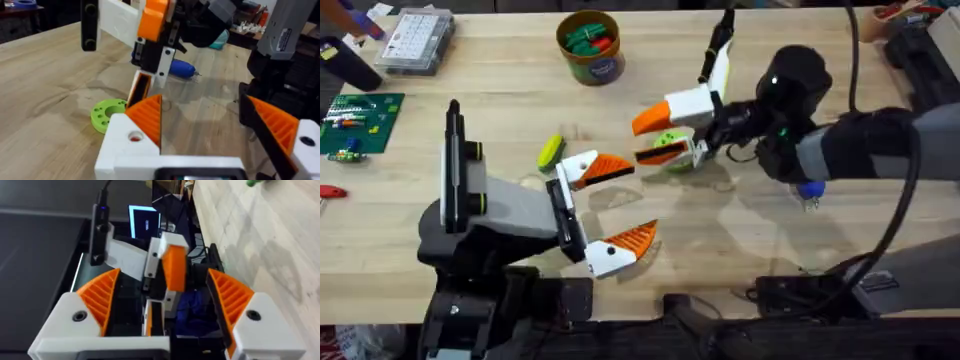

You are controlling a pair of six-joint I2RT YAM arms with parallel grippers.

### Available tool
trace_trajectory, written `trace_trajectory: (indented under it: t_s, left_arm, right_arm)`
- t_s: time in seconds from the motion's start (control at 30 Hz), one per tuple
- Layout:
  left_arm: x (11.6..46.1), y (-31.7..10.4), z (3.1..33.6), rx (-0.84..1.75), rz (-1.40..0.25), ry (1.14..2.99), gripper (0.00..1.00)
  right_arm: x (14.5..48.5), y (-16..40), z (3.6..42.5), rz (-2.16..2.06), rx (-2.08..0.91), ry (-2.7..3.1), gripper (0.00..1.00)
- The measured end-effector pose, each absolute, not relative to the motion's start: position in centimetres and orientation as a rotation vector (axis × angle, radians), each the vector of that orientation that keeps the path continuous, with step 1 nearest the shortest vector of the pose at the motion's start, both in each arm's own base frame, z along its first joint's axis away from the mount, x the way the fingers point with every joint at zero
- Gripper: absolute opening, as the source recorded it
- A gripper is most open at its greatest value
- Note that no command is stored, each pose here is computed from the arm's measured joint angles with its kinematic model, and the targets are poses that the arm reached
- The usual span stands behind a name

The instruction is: Pick up the gripper from the table and insert it into the empty holder that is missing its gripper. Then pick up a screw, insert it into the mounting hole, and use the screwdriver to tighten it. Finally, clean up the table by picking up the vegetable and placing it into the bucket.

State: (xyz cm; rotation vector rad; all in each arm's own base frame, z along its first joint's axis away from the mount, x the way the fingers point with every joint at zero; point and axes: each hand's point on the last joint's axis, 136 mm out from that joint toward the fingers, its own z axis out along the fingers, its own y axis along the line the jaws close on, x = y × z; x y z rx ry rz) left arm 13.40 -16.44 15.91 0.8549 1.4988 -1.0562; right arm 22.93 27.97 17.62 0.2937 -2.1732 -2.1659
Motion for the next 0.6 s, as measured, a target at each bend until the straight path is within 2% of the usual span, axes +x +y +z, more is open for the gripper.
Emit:
trace_trajectory:
  t_s: [0.27,0.6]
  left_arm:
    - [13.4,-16.4,15.9,0.855,-1.056,1.499,0.986]
    - [13.4,-16.4,15.9,0.855,-1.056,1.499,0.986]
  right_arm:
    - [21.4,27.1,13.9,-2.098,0.105,-2.219,0.996]
    - [20.3,29.2,14.4,-2.105,0.169,-2.216,0.995]
